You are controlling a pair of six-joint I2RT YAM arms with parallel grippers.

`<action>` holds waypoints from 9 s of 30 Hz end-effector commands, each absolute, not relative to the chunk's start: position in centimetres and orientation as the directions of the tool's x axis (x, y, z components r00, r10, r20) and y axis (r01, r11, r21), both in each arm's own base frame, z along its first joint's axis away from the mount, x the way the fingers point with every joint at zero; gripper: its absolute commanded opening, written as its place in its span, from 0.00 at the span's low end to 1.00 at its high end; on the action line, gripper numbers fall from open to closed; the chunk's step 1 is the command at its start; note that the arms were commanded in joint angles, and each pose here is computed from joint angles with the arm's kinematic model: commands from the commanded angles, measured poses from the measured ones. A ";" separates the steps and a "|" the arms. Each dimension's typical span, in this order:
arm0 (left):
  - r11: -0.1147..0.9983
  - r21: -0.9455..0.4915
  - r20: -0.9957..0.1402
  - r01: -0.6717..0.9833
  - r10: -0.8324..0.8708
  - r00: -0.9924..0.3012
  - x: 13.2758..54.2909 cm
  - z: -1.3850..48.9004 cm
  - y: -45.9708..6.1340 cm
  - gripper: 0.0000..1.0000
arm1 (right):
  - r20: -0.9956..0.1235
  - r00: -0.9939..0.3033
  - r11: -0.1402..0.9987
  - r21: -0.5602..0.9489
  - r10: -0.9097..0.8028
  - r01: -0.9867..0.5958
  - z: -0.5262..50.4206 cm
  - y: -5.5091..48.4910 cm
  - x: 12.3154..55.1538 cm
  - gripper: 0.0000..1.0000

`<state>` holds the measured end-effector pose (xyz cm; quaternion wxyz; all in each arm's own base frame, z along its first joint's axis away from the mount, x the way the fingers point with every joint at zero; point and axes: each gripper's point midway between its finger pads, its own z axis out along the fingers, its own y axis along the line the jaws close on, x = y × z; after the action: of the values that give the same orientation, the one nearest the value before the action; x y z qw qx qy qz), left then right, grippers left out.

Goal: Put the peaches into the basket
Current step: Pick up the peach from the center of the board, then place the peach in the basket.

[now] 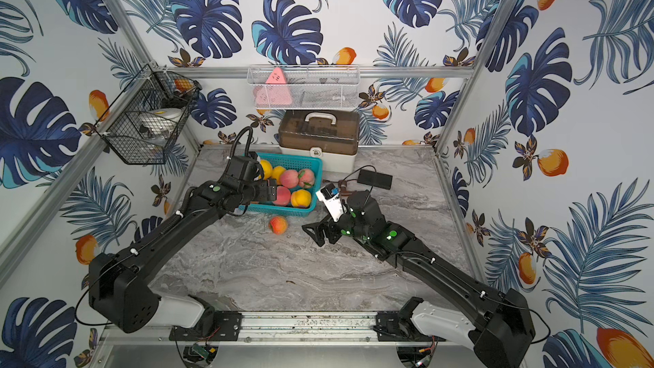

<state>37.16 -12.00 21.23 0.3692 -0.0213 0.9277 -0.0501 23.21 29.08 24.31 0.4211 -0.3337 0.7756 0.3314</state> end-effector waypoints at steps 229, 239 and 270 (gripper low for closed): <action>0.962 0.093 -0.591 -0.255 -0.153 -0.792 47.9 11.8 -0.3 0.73 | -0.867 -0.457 0.574 0.274 -0.200 -0.771 28.4 31.1 31.0 1.00; 0.961 0.091 -0.596 -0.260 -0.156 -0.788 47.7 10.9 -0.2 0.78 | -0.862 -0.471 0.588 0.286 -0.187 -0.756 28.2 30.5 31.4 1.00; 0.979 -0.016 -0.621 -0.204 -0.169 -0.765 41.9 14.5 -2.5 0.99 | -0.722 -0.678 0.837 0.280 -0.139 -0.470 20.4 22.7 34.4 1.00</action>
<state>42.80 -1.40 13.99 0.3236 -0.1029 0.9393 0.0488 34.31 24.64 23.65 0.4003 -0.2091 0.8555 0.2534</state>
